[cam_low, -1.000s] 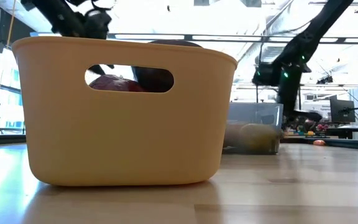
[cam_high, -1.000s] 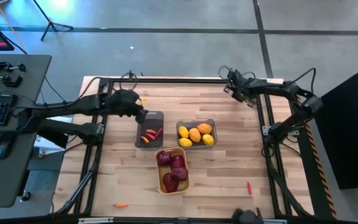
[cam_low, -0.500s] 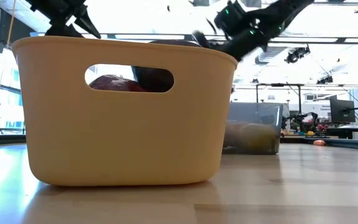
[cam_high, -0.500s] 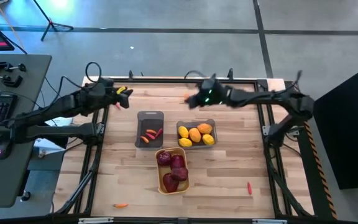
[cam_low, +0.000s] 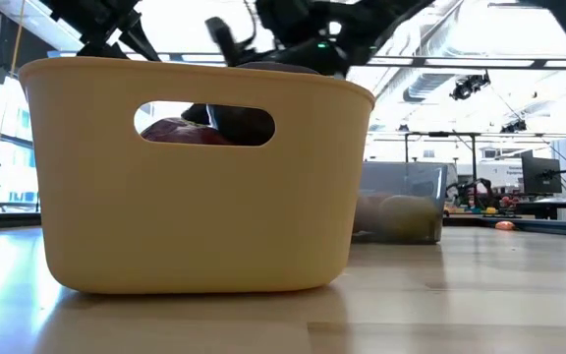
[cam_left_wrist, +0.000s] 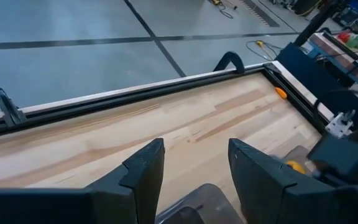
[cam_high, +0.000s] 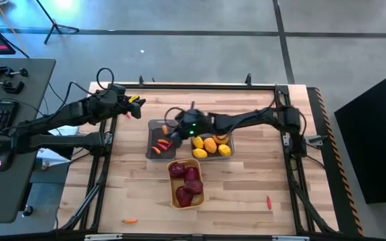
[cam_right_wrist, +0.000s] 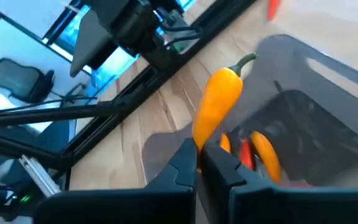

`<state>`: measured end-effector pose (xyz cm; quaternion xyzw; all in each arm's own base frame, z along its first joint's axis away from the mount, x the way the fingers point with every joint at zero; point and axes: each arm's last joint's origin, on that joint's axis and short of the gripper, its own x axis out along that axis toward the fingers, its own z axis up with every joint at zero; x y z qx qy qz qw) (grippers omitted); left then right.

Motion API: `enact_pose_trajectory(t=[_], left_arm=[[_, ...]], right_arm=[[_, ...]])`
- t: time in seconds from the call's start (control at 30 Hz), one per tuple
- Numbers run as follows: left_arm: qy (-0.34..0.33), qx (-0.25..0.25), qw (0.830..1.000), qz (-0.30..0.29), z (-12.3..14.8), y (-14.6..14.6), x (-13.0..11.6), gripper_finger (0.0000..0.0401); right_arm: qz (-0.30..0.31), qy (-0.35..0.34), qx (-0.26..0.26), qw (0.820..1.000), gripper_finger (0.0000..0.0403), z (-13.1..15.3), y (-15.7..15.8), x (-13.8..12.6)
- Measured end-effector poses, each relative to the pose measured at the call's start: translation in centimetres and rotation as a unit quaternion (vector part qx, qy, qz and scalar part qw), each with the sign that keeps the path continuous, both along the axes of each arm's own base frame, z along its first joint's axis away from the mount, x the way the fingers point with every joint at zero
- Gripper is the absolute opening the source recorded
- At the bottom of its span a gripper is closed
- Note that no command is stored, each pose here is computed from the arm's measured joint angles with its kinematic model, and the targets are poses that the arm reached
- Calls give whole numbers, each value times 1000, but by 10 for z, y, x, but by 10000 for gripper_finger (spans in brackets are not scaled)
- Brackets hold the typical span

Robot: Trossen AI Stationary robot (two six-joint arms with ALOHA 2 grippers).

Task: Sort produce into baskets
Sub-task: Put the yellow chili pepper into the left black bin, then put the orange chili pepper into the left black bin

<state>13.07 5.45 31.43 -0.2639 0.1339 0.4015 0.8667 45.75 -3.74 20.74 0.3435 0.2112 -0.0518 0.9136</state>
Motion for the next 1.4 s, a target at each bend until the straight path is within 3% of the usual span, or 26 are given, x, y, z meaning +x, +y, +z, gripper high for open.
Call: enact_pose_trajectory(t=[0.13, 0.3, 0.4, 0.53, 0.6, 0.73, 0.87, 1.03, 1.13, 1.23, 1.4], left_arm=[[-2, -3, 1000, 1, 0, 0, 0, 168], [4, -11, 1000, -9, -2, -1, 0, 168], [15, -19, 1000, -15, -4, -2, -1, 168], [31, -26, 999, -14, -7, -2, -3, 168], [32, -29, 999, -12, -7, -2, -3, 168], [31, -28, 999, -12, -7, -2, -3, 168], [32, -28, 999, -12, -7, -2, -3, 168], [34, -29, 999, -12, -8, -2, -3, 168], [35, -29, 999, -12, -8, -2, -3, 168], [36, -28, 999, -13, -8, -2, -3, 168], [40, -23, 999, -17, -8, -2, -3, 168]], right_arm=[[22, 27, 1, 999, 34, -2, -2, 21], [39, 56, -6, 998, 110, 5, -8, 30], [84, 79, -21, 993, 150, 3, -13, 27], [175, 115, 17, 978, 177, 7, -24, 14], [212, 150, 35, 965, 180, 13, -27, 0], [263, 227, 19, 938, 181, 32, -17, -35], [277, 284, 9, 918, 181, 45, 7, -73], [234, 343, 55, 908, 181, 36, 52, -122], [206, 396, 103, 889, 181, 23, 84, -156], [171, 461, 149, 858, 181, 7, 116, -188], [72, 571, 204, 792, 181, -20, 154, -231]])
